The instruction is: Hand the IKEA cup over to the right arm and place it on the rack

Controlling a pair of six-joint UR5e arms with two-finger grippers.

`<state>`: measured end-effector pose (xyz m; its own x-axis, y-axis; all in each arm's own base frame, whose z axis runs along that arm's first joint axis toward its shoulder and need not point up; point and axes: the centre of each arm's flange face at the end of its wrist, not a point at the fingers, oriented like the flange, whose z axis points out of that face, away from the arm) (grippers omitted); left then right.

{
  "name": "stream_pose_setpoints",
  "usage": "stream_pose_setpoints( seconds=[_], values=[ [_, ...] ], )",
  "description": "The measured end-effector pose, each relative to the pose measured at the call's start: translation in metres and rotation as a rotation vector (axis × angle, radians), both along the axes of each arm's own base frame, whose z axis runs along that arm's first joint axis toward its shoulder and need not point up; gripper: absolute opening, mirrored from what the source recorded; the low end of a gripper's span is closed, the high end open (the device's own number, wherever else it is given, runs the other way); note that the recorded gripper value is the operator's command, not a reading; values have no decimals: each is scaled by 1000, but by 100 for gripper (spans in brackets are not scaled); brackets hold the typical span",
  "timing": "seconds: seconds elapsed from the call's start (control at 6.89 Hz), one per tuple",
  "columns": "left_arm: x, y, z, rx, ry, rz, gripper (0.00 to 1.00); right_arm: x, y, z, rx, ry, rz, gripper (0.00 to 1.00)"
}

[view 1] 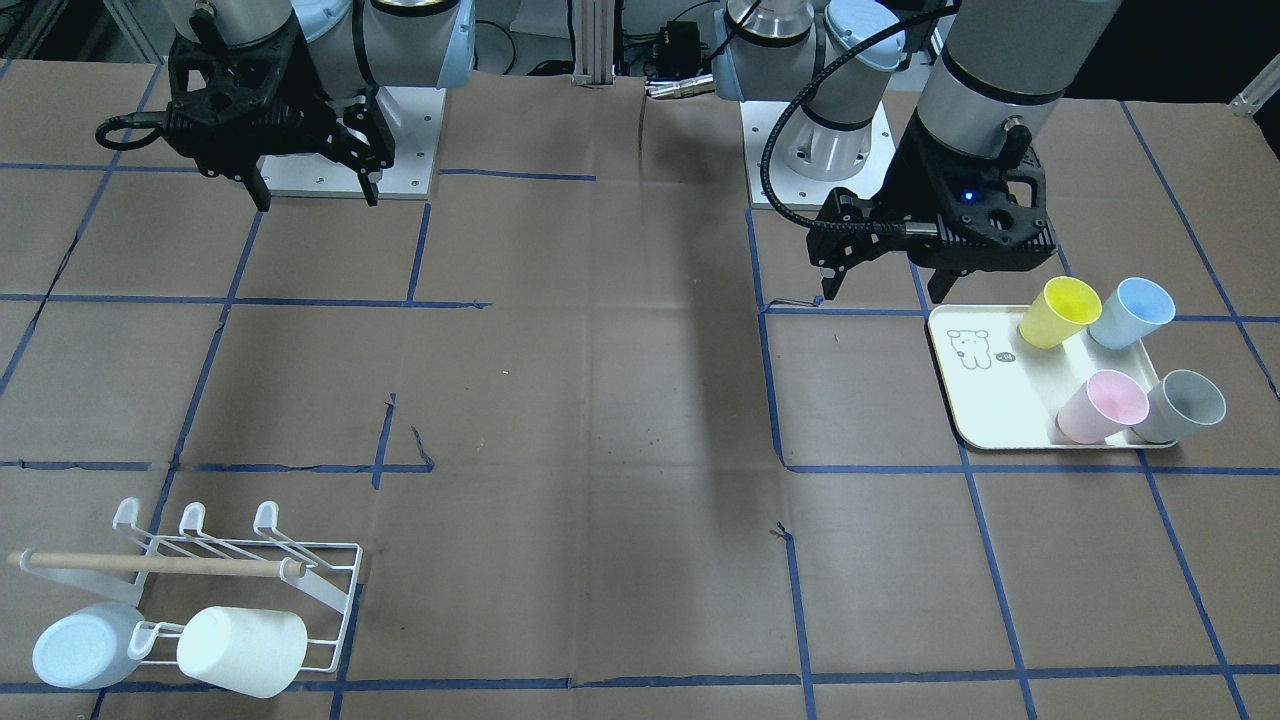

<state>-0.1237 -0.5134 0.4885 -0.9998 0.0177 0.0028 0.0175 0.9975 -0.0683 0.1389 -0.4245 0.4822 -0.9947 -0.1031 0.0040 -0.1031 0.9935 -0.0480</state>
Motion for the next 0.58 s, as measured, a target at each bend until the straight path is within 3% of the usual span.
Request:
stream_pose_setpoints(
  seconds=[0.58],
  values=[
    [0,0,0,0,0,-1,100,0,-3,-5,7,0,1,100]
  ],
)
